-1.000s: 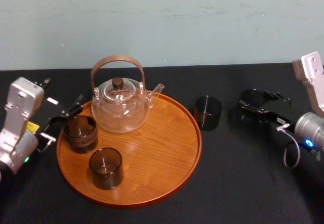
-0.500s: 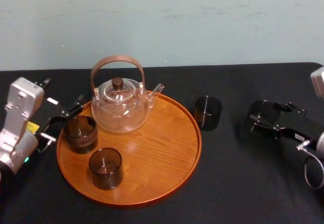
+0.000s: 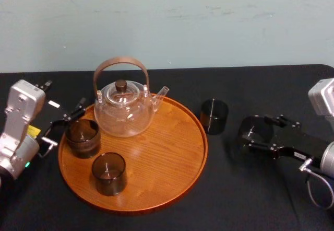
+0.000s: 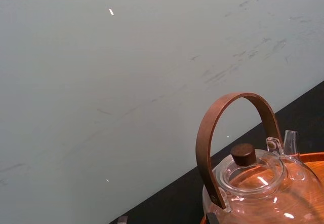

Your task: Pick up the glass from the table and place it on the tray.

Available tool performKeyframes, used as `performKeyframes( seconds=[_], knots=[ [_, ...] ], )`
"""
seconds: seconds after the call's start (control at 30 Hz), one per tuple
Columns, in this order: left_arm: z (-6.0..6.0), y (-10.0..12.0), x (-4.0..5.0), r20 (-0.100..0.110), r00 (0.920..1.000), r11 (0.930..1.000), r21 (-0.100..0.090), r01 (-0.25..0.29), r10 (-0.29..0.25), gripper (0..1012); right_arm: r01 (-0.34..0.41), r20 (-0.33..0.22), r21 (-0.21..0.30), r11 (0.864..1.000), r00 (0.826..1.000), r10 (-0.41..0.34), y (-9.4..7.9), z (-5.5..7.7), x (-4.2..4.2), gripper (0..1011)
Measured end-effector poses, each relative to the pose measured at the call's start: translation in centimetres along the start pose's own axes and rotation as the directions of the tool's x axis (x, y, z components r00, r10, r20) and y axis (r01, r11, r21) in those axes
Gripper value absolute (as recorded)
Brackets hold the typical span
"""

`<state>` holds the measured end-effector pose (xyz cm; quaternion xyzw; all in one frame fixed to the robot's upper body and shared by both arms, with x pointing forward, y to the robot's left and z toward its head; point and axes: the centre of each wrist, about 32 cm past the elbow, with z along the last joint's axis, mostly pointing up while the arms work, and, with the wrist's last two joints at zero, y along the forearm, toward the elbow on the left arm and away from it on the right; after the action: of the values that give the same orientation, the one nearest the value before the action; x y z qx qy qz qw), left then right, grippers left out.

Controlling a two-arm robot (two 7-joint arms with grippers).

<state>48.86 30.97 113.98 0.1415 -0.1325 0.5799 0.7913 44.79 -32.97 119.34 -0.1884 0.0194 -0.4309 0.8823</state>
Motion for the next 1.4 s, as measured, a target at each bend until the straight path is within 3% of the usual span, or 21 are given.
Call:
performKeyframes(
  seconds=[0.3, 0.77, 1.4],
  knots=[
    [0.0, 0.0, 0.00, 0.000, 1.0000, 1.0000, 0.000, 0.000, 0.000, 1001, -0.073, 0.032, 0.014, 0.997, 0.997, 0.073, 1.0, 0.9, -1.25, 889],
    [0.0, 0.0, 0.00, 0.000, 1.0000, 1.0000, 0.000, 0.000, 0.000, 1001, -0.147, 0.058, 0.024, 0.989, 0.988, 0.146, 2.7, 1.9, -2.44, 889],
    [0.0, 0.0, 0.00, 0.000, 1.0000, 1.0000, 0.000, 0.000, 0.000, 1001, -0.183, 0.089, 0.060, 0.981, 0.980, 0.177, 5.3, 3.7, -3.06, 889]
  ],
)
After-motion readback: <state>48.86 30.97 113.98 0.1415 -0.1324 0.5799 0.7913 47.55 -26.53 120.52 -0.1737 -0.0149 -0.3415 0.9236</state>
